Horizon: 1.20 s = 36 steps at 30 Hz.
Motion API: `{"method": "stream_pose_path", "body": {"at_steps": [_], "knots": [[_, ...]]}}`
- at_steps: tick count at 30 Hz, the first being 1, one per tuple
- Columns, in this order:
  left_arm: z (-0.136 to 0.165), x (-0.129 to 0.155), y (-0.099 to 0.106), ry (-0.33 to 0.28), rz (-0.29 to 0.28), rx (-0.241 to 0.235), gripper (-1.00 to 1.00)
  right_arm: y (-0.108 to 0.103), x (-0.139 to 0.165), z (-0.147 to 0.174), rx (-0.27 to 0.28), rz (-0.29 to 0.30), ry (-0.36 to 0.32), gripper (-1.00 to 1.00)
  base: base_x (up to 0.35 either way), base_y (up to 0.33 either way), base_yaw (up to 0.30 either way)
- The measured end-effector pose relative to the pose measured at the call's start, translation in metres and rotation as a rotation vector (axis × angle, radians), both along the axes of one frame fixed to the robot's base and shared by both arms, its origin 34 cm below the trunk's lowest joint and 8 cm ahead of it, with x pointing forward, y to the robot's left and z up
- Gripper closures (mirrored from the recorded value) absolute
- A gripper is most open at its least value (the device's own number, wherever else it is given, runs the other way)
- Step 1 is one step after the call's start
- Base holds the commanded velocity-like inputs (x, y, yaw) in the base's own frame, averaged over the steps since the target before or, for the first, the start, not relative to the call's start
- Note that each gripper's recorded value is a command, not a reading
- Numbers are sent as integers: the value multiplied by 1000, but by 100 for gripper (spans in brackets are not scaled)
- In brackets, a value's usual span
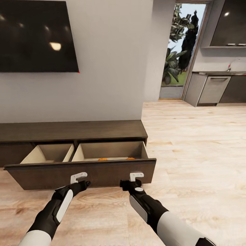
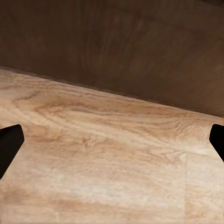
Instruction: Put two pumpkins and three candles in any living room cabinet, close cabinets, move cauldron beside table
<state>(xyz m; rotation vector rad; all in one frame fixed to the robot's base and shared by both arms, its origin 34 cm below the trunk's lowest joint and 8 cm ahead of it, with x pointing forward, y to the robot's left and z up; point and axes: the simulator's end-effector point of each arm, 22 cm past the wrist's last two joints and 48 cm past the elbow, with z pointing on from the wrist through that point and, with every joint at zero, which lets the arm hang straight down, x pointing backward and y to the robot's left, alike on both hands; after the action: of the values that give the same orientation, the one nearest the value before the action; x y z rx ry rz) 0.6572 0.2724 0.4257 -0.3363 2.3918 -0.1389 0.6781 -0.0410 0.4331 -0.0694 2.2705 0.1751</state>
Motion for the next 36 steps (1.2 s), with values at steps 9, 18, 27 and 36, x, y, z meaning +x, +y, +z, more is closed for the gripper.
{"method": "stream_pose_path", "body": {"at_steps": [9,18,27,36], "knots": [[1,13,7,-115,-14,92,-100,-11,-8,-31,-15,-20,-1,-100,0,0,0],[-11,12,-1,-151,-10,100,-100,-12,-10,-47,-5,-33,-29,-100,0,0,0],[-30,7,-9,-168,6,192,-100,-16,-1,-53,25,-70,-99,-100,0,0,0],[-52,2,-11,-134,0,195,-100,-16,-6,-75,26,-73,-68,-100,0,0,0]]}}
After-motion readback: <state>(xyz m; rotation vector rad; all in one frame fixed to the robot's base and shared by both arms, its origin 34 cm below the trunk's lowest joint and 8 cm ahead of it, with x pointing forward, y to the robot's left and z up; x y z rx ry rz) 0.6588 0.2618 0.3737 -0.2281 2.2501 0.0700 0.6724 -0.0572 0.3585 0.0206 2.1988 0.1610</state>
